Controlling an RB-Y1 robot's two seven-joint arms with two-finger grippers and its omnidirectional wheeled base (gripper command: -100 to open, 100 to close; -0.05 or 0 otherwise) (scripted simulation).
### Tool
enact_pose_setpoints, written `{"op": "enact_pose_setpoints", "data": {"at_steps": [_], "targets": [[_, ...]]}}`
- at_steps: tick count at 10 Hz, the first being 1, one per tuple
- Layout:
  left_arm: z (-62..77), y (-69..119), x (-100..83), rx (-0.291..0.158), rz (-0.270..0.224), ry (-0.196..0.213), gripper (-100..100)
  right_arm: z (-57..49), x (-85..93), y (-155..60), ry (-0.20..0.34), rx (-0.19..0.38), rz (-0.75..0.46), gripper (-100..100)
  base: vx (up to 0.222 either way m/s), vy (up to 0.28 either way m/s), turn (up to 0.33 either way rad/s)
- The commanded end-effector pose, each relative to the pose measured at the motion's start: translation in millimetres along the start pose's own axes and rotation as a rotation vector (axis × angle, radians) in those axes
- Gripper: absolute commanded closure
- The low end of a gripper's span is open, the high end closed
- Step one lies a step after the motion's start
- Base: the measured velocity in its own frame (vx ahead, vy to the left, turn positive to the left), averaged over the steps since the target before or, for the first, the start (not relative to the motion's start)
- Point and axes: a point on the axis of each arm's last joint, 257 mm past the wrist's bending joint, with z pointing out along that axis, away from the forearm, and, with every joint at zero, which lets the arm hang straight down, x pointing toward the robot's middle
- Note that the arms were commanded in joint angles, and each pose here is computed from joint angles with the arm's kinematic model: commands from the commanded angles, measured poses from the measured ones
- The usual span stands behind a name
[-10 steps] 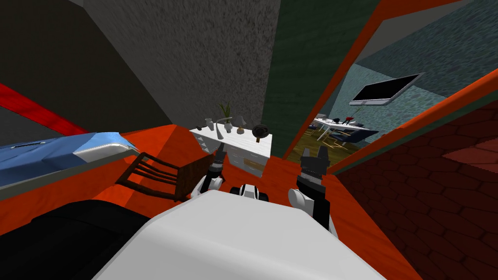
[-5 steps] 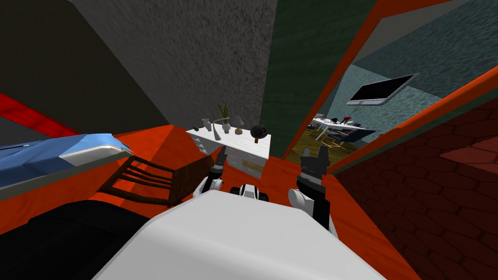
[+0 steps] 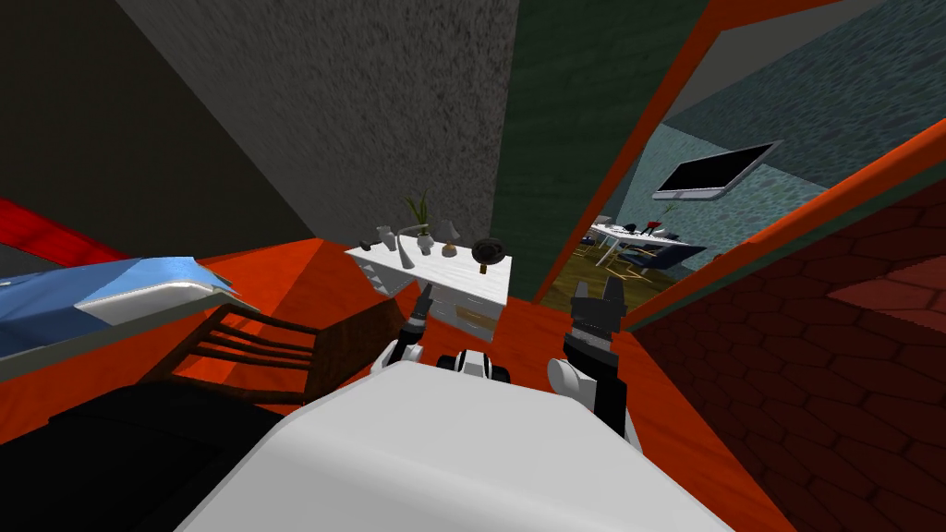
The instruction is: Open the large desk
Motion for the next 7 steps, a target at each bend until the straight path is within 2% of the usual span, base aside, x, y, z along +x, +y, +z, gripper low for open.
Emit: {"op": "enact_pose_setpoints", "data": {"at_steps": [1, 2, 3, 4, 5, 6, 7], "targets": [[-11.1, 18.8, 7.7, -0.030, 0.003, 0.016, -100, 0.0, 0.0, 0, 0.000, 0.000, 0.000, 0, 0.069, -0.028, -0.048], [-16.5, 27.8, 9.4, -0.053, 0.003, 0.020, -100, 0.0, 0.0, 0, 0.000, 0.000, 0.000, 0, 0.060, -0.030, -0.022], [-18.1, 30.3, 11.9, -0.048, 0.004, 0.025, -100, 0.0, 0.0, 0, 0.000, 0.000, 0.000, 0, 0.080, -0.045, -0.039], [-24.7, 40.6, 13.8, -0.075, 0.003, 0.030, -100, 0.0, 0.0, 0, 0.000, 0.000, 0.000, 0, 0.064, -0.032, -0.020], [-27.3, 44.5, 16.8, -0.073, 0.004, 0.035, -100, 0.0, 0.0, 0, 0.000, 0.000, 0.000, 0, 0.073, -0.026, -0.043], [-35.3, 55.9, 18.9, -0.104, 0.003, 0.041, -100, 0.0, 0.0, 0, 0.000, 0.000, 0.000, 0, 0.061, -0.026, -0.023], [-36.8, 58.0, 19.3, -0.110, 0.003, 0.042, -100, 0.0, 0.0, 0, 0.000, 0.000, 0.000, 0, 0.022, -0.016, 0.003]]}}
